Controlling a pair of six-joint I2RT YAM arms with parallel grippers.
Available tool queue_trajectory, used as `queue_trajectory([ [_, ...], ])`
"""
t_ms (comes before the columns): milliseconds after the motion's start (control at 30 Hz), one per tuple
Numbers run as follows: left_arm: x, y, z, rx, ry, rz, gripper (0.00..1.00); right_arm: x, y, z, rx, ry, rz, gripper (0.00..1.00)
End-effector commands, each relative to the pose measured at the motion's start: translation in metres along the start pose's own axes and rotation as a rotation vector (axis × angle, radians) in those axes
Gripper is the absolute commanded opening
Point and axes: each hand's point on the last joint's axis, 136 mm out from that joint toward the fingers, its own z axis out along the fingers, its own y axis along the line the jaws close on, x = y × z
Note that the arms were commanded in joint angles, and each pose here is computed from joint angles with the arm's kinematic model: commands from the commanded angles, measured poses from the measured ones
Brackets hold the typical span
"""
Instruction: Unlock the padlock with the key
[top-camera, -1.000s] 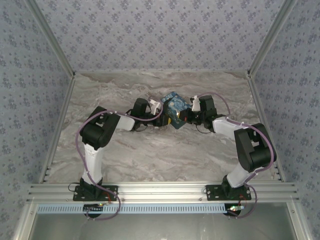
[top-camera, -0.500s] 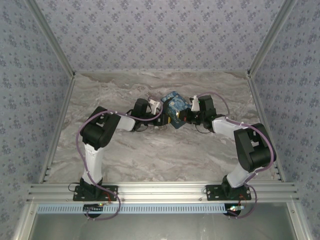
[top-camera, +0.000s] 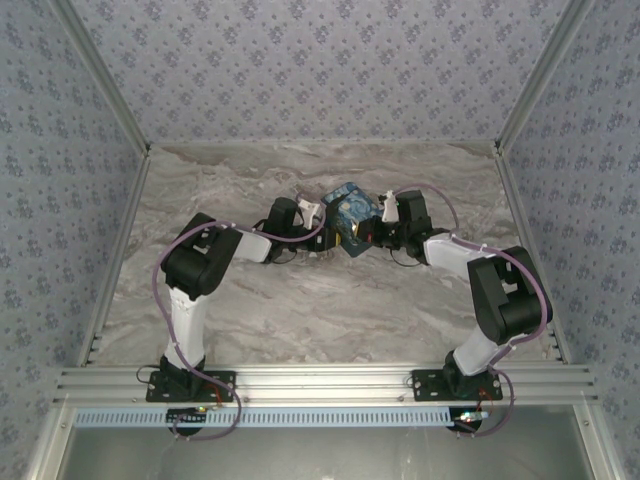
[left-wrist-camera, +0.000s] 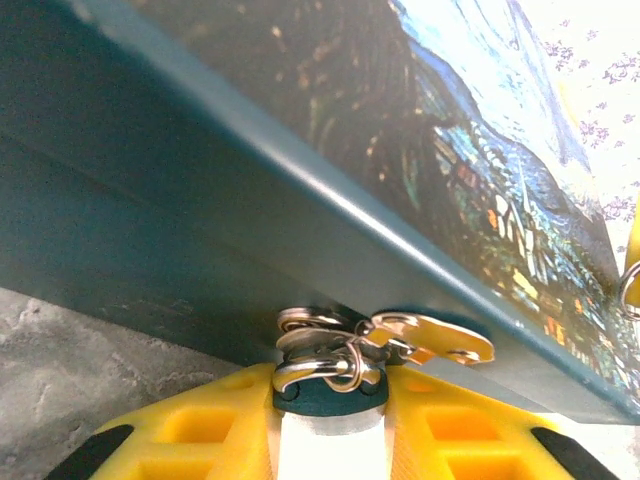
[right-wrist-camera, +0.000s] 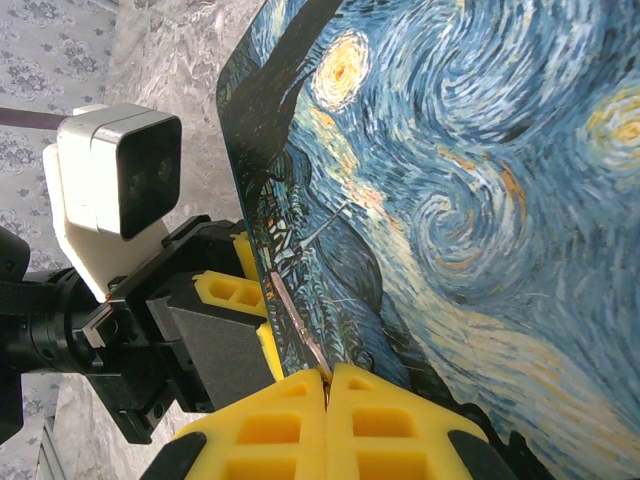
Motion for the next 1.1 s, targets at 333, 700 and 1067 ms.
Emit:
queue_trajectory([
  [333,0.001,-0.032,-0.013,0.021,-0.027,-0.099,0.27,-0.020,0.043,-0.060,0.028,-0.129,-0.223,0.00],
  [700,0.009,-0.074,-0.016,0.016,0.024,-0.191,0.27,0.068,0.022,-0.079,0.056,-0.115,-0.352,0.00],
  [1067,0.016,-0.101,-0.019,-0.011,0.037,-0.332,0.26,0.110,0.001,-0.073,0.097,-0.078,-0.476,0.00],
])
